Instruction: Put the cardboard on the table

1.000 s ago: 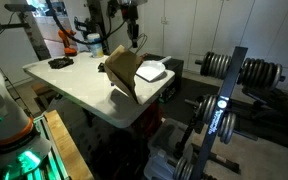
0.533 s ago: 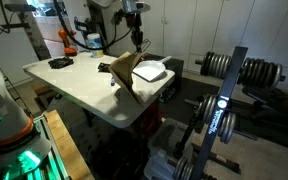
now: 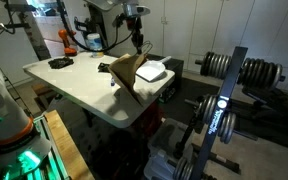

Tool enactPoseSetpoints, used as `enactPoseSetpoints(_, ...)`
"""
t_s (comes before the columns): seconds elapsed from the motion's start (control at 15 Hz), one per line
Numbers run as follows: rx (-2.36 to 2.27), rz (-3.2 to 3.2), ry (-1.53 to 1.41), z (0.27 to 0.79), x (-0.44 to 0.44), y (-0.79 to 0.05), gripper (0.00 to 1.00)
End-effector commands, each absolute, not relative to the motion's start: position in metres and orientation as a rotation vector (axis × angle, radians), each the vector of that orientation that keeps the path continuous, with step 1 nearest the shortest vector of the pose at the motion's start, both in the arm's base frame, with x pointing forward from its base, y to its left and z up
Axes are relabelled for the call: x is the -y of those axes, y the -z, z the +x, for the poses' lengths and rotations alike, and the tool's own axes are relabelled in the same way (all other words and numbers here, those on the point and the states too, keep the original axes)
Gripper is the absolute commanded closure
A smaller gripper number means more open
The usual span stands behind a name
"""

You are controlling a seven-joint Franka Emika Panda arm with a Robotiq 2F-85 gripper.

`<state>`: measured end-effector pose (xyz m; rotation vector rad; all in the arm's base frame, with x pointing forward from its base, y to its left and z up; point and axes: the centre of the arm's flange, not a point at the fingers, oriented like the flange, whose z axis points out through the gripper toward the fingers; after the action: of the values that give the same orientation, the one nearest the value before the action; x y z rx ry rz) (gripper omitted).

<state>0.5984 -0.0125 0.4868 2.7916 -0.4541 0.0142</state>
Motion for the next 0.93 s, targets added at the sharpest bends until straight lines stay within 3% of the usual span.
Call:
enactPoseSetpoints(0.0,0.401,2.843,-0.212,0.605,-0.006,-0.519,0.99)
enactPoseSetpoints(0.27,0.41,2.897,-0.434,0.625,-0.016,-0.534,0.99)
enactPoseSetpoints(0.87,0.513,2.942,-0.305,0.634,-0.018,-0.488,0.99)
